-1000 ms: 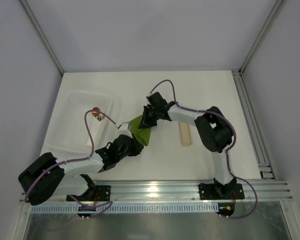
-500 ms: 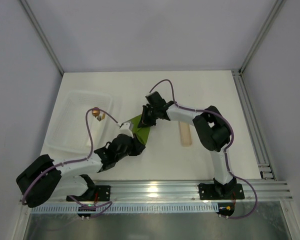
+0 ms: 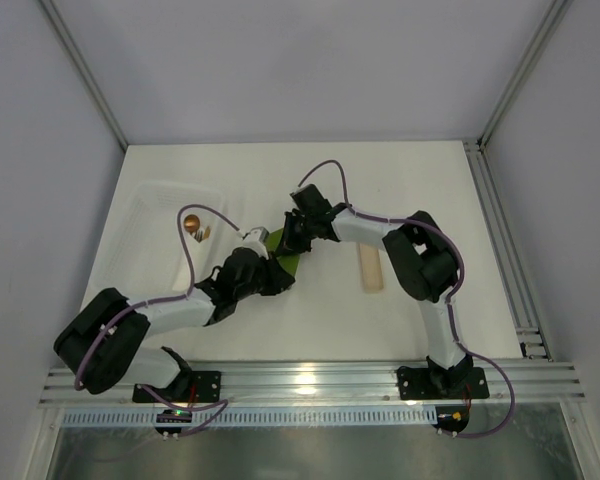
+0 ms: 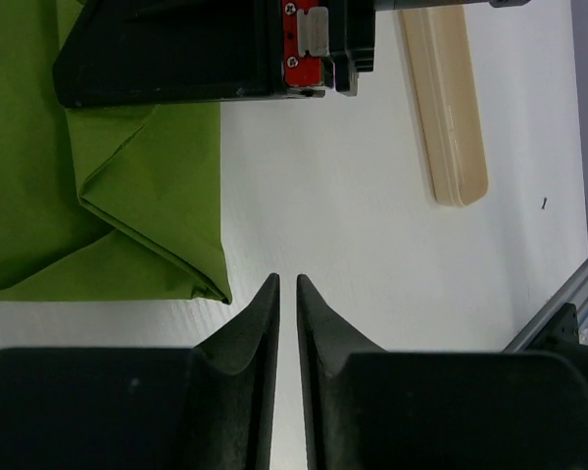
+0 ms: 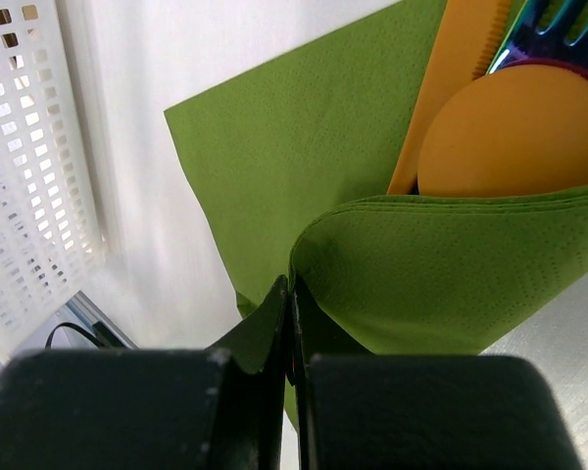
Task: Place the utensils on the paper napkin and roll it up
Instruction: Roll the napkin at the center of the board.
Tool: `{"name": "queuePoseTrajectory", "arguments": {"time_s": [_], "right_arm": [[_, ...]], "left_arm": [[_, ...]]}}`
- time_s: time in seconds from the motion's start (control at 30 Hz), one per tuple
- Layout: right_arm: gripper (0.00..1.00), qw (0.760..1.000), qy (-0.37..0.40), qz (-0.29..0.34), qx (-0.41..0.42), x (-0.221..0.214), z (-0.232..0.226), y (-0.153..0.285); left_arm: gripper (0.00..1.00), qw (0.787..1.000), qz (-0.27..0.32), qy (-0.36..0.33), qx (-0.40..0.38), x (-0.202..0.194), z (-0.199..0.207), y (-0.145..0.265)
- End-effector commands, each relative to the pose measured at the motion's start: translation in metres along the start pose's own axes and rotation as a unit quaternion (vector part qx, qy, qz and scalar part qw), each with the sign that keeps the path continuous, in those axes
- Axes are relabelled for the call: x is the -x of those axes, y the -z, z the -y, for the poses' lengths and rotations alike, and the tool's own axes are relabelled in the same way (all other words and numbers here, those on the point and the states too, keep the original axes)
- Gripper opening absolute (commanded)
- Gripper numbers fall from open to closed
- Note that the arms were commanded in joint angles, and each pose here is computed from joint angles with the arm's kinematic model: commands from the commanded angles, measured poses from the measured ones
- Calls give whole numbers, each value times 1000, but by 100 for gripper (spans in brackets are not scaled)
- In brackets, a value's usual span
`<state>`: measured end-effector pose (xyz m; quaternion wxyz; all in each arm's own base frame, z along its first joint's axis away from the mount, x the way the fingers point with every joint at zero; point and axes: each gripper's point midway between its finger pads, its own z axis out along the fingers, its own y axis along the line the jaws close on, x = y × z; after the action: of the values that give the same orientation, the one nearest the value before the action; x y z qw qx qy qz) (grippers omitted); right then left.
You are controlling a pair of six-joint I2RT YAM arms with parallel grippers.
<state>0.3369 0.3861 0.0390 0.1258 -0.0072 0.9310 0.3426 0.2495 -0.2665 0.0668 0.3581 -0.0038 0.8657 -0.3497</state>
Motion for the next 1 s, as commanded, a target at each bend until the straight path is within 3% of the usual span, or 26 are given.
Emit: {"name": "queuePoseTrajectory", "arguments": {"time_s": [0.0,0.13,0.33,0.53,0.97], "right_arm": [[4,999,17,20,29,15,-22,4],[4,999,17,19,29,15,-22,3],[4,999,16,20,26,17,-21,3],[4,1000,14,17,19,16,-17,0],[4,999,18,19,21,18,-18,2]], "left_arm": [[11,998,4,-10,-68,13,24,-4],[3,995,-1,-16,-94,12,31,-5],[0,996,-17,-20,-83,7,27,-12],[0,998,-39,-13,-43,-5,8,-18],[0,999,-26,-30,29,3,-17,-19]]}}
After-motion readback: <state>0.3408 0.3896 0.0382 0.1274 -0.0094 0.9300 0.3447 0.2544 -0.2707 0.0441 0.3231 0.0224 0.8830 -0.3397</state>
